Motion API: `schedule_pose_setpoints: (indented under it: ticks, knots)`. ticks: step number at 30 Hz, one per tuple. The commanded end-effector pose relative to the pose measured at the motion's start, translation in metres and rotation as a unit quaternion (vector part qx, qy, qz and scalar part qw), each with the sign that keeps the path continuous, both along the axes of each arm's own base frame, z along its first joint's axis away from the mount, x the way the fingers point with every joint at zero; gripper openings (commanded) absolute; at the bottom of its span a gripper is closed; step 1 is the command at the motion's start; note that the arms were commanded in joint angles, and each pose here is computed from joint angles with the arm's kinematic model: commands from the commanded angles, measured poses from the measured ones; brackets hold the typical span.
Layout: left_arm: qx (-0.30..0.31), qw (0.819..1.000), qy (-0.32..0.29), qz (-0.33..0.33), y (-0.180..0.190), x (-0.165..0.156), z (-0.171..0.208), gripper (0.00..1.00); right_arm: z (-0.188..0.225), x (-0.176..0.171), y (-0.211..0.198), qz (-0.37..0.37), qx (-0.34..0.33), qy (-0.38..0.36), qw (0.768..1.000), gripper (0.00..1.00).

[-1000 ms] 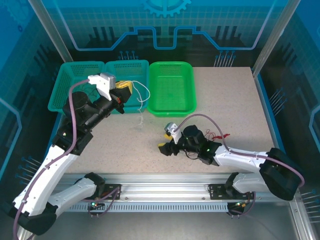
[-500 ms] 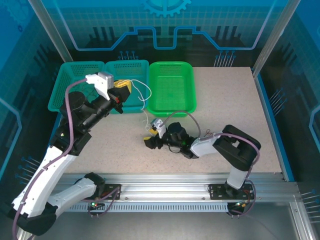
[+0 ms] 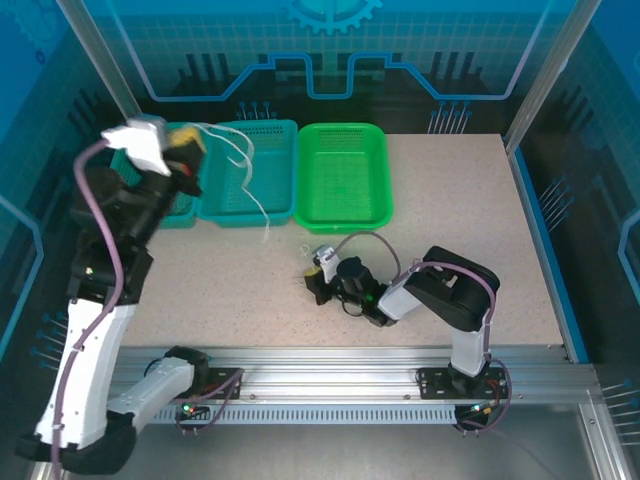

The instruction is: Untangle the cables

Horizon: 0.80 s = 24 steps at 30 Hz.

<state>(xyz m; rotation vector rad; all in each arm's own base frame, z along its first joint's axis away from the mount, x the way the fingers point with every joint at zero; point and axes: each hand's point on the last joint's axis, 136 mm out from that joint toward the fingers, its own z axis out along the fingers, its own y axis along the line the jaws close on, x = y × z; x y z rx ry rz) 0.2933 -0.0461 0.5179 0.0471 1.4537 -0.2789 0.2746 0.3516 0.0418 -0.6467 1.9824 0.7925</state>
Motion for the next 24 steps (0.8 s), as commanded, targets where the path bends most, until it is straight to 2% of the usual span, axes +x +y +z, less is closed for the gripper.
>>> schedule_pose_setpoints:
  ticks: [1, 3, 8, 10, 17, 24]
  knots:
    - [-0.054, 0.998, -0.019, 0.040, 0.044, 0.008, 0.028, 0.00, 0.020, 0.011, -0.015, -0.046, 0.020, -0.017, 0.999, 0.00]
    - [-0.095, 0.994, -0.022, 0.041, 0.065, 0.020, 0.034, 0.00, 0.024, 0.010, -0.016, -0.045, 0.018, -0.021, 0.999, 0.00]
    - [-0.116, 0.993, -0.018, -0.021, 0.055, 0.051, 0.035, 0.00, 0.052, 0.008, -0.013, -0.029, 0.018, -0.036, 0.999, 0.00]
    - [-0.128, 0.991, -0.005, -0.031, 0.057, 0.072, 0.024, 0.00, 0.066, 0.007, -0.012, -0.022, 0.019, -0.041, 0.999, 0.00]
    - [-0.111, 0.993, 0.021, -0.042, 0.066, 0.134, -0.015, 0.00, 0.102, -0.008, -0.022, -0.005, 0.003, -0.029, 1.000, 0.00]
    - [-0.112, 0.991, 0.058, -0.039, 0.079, 0.189, -0.077, 0.00, 0.146, -0.044, -0.049, 0.024, 0.014, -0.030, 0.999, 0.00]
